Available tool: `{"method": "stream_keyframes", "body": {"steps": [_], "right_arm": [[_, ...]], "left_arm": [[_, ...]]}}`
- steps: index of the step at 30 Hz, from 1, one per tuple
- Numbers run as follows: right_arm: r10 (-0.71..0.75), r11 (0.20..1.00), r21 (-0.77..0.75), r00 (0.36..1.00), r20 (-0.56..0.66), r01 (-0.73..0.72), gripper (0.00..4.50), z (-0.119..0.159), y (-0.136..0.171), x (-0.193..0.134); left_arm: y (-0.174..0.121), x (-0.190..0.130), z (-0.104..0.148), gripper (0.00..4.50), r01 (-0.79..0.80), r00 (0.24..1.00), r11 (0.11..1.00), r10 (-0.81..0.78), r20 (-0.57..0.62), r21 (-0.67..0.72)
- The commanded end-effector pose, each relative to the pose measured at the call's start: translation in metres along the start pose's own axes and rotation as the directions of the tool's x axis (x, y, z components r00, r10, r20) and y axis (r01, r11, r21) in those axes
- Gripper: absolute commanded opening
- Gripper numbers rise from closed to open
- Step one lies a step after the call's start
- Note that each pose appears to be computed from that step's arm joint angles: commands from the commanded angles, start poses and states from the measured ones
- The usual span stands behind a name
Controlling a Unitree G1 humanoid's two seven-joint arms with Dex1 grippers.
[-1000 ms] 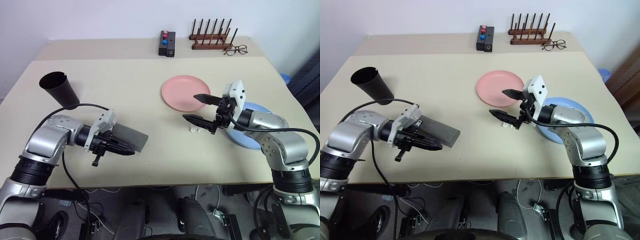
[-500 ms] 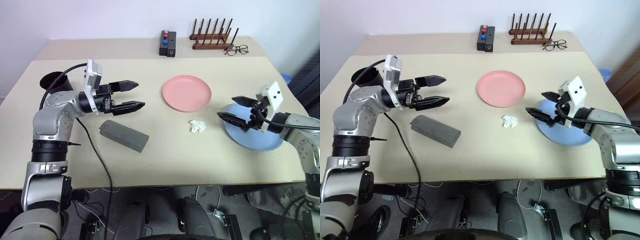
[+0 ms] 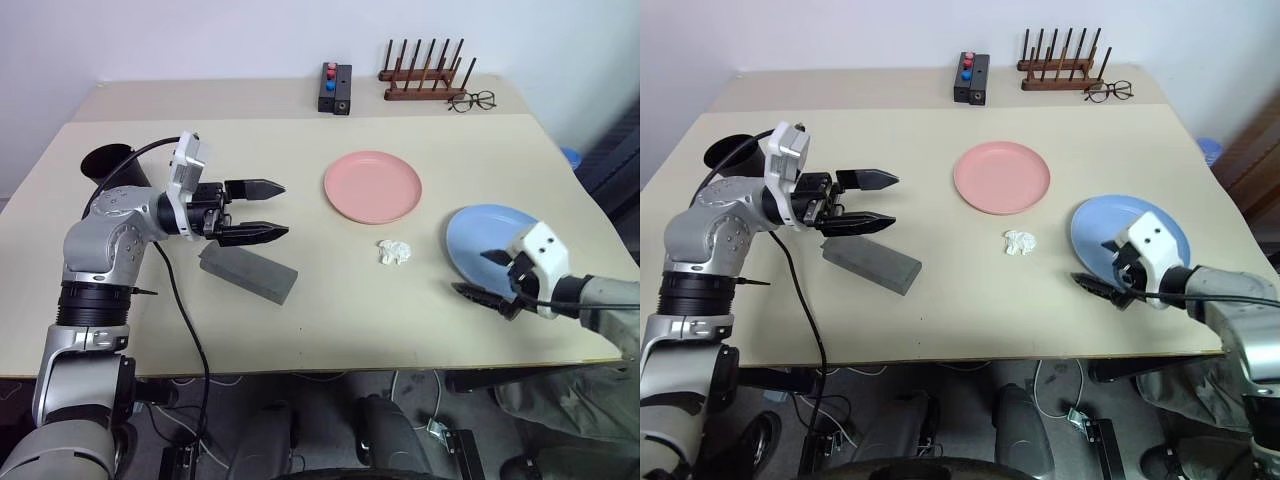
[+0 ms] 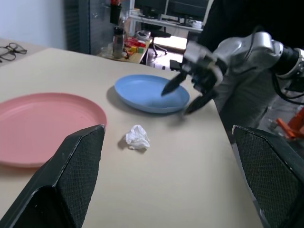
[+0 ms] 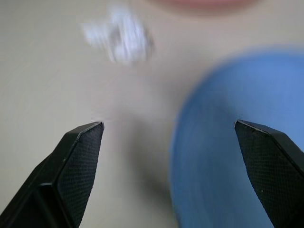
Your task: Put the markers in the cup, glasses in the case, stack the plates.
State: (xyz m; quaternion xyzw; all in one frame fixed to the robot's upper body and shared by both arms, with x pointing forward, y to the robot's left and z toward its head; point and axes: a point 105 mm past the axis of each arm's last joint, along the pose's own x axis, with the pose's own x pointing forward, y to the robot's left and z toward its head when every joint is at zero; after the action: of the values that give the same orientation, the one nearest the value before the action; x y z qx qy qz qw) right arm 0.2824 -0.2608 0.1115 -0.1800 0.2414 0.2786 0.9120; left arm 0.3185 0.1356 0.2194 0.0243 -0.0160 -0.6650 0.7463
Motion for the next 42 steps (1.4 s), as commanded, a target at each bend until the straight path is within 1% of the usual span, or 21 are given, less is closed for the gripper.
{"method": "stream_keyframes", "body": {"steps": [1, 3, 5, 6, 9, 12, 14, 16, 17, 19, 21, 24, 26, 28, 31, 34, 35, 36, 38, 40, 42], "right_arm": [[-0.035, 0.999, -0.013, 0.997, -0.074, 0.034, 3.96, -0.015, -0.011, -0.003], [-0.067, 0.997, -0.041, 0.993, -0.095, 0.064, 3.17, -0.016, -0.018, -0.001], [-0.099, 0.994, -0.054, 0.992, -0.073, 0.096, 2.15, -0.008, -0.027, 0.001], [-0.102, 0.993, -0.066, 0.993, -0.065, 0.098, 1.53, -0.004, -0.029, 0.002], [-0.156, 0.98, -0.136, 0.986, -0.058, 0.147, 0.05, 0.006, -0.045, 0.003], [-0.198, 0.968, -0.158, 0.98, -0.017, 0.193, 0.05, 0.019, -0.059, 0.006], [-0.24, 0.948, -0.197, 0.968, 0.074, 0.25, 0.05, 0.05, -0.075, 0.013], [-0.261, 0.925, -0.236, 0.95, 0.171, 0.297, 0.05, 0.086, -0.086, 0.022], [-0.267, 0.915, -0.254, 0.943, 0.201, 0.313, 0.05, 0.098, -0.089, 0.026], [-0.208, 0.919, -0.263, 0.928, 0.308, 0.293, 0.05, 0.136, -0.08, 0.041], [-0.124, 0.927, -0.28, 0.91, 0.395, 0.248, 0.05, 0.172, -0.06, 0.059], [0.01, 0.934, -0.324, 0.899, 0.439, 0.148, 0.05, 0.197, -0.026, 0.084], [0.078, 0.934, -0.344, 0.89, 0.449, 0.092, 0.05, 0.205, -0.006, 0.096], [0.136, 0.925, -0.378, 0.891, 0.433, 0.042, 0.05, 0.203, 0.015, 0.109], [0.164, 0.908, -0.42, 0.911, 0.378, 0.011, 0.05, 0.187, 0.023, 0.118], [0.24, 0.915, -0.391, 0.91, 0.338, -0.097, 0.05, 0.173, 0.032, 0.12], [0.258, 0.912, -0.393, 0.91, 0.325, -0.118, 0.67, 0.169, 0.036, 0.121], [0.272, 0.908, -0.396, 0.91, 0.313, -0.135, 0.92, 0.165, 0.039, 0.123], [0.282, 0.899, -0.414, 0.913, 0.293, -0.145, 1.87, 0.161, 0.042, 0.125], [0.251, 0.911, -0.396, 0.915, 0.316, -0.113, 2.88, 0.166, 0.036, 0.124], [0.24, 0.939, -0.324, 0.894, 0.378, -0.115, 3.84, 0.18, 0.028, 0.114]], "left_arm": [[-0.004, -0.006, 0.008, 4.5, 0.001, 1.0, 0.997, 0.0, -0.011, 0.071], [-0.003, -0.008, 0.007, 4.5, -0.011, 1.0, 0.996, 0.013, -0.018, 0.085], [-0.003, -0.009, 0.006, 4.5, -0.019, 1.0, 0.996, 0.02, -0.017, 0.087], [-0.003, -0.01, 0.006, 4.5, -0.023, 1.0, 0.996, 0.024, -0.016, 0.086], [-0.001, -0.012, 0.006, 4.5, -0.057, 0.998, 0.994, 0.057, -0.006, 0.098], [0.001, -0.015, 0.006, 4.5, -0.083, 0.996, 0.991, 0.084, -0.002, 0.107], [0.005, -0.019, 0.007, 4.5, -0.132, 0.991, 0.984, 0.132, 0.015, 0.123], [0.013, -0.024, 0.011, 4.5, -0.2, 0.98, 0.97, 0.195, 0.044, 0.142], [0.016, -0.026, 0.012, 4.5, -0.226, 0.974, 0.963, 0.22, 0.054, 0.147], [0.026, -0.033, 0.018, 4.5, -0.302, 0.953, 0.933, 0.293, 0.078, 0.195], [0.035, -0.043, 0.02, 4.5, -0.383, 0.924, 0.895, 0.371, 0.093, 0.228], [0.036, -0.052, 0.017, 4.5, -0.426, 0.904, 0.875, 0.418, 0.085, 0.231], [0.036, -0.055, 0.017, 4.5, -0.453, 0.891, 0.857, 0.445, 0.093, 0.243], [0.033, -0.057, 0.016, 4.5, -0.466, 0.885, 0.853, 0.457, 0.094, 0.236], [0.025, -0.059, 0.012, 4.5, -0.468, 0.883, 0.853, 0.464, 0.072, 0.232], [0.02, -0.062, 0.013, 4.5, -0.478, 0.878, 0.855, 0.473, 0.077, 0.2], [0.018, -0.062, 0.013, 4.5, -0.479, 0.877, 0.855, 0.474, 0.077, 0.198], [0.016, -0.063, 0.013, 4.5, -0.481, 0.876, 0.854, 0.476, 0.075, 0.199], [0.013, -0.064, 0.015, 4.5, -0.486, 0.873, 0.85, 0.482, 0.075, 0.204], [0.011, -0.066, 0.016, 4.5, -0.493, 0.869, 0.847, 0.489, 0.071, 0.201], [0.009, -0.068, 0.016, 4.5, -0.496, 0.868, 0.846, 0.492, 0.07, 0.194]]}}
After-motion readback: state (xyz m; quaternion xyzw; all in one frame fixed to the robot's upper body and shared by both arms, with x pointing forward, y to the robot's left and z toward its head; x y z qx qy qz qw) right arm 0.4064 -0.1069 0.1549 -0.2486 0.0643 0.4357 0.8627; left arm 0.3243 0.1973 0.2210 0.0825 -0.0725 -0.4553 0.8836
